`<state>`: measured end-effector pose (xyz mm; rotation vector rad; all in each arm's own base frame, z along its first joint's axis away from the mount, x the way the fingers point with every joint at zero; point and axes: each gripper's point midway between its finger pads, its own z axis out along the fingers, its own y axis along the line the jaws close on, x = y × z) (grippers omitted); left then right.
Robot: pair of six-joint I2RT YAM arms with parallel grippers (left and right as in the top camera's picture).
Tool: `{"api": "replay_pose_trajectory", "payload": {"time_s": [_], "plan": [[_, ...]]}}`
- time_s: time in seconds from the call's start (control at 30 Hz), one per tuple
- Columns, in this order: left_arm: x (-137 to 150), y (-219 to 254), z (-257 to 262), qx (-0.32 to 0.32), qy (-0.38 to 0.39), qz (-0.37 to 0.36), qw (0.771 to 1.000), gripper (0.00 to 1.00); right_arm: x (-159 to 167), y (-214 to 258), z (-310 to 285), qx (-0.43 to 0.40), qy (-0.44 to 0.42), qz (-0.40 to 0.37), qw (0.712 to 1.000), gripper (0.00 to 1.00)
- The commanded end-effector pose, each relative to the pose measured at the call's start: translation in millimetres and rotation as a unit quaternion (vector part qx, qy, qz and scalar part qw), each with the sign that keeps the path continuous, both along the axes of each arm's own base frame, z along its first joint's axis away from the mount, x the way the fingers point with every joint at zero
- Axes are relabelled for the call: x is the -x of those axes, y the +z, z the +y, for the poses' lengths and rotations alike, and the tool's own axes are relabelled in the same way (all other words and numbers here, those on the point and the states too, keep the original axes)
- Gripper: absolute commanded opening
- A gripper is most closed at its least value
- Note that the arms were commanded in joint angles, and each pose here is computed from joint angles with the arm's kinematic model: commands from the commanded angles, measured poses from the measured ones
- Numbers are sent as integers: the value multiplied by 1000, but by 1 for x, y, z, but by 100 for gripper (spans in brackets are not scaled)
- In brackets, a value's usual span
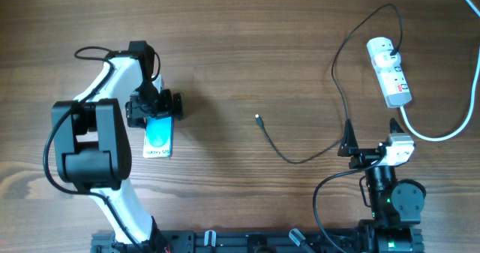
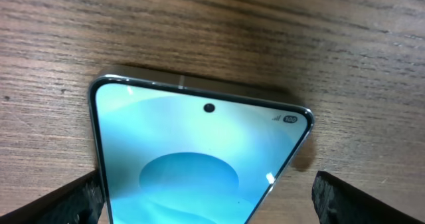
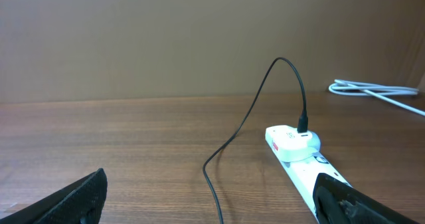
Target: Plug charger to phone and switch on socket
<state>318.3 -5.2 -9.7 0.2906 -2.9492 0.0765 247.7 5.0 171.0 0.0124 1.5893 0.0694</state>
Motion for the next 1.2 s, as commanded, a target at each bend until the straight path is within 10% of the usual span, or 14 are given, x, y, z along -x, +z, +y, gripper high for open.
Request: {"api": "replay_pose_trajectory", "payload": {"time_s": [0.0, 1.17], "plan": [[61, -58, -23, 57, 22, 106, 992, 95, 0, 2, 1, -4, 4, -5, 1000, 100], [62, -66, -64, 4, -152, 80, 985, 100, 0, 2, 1, -4, 5, -5, 1000, 100]]}}
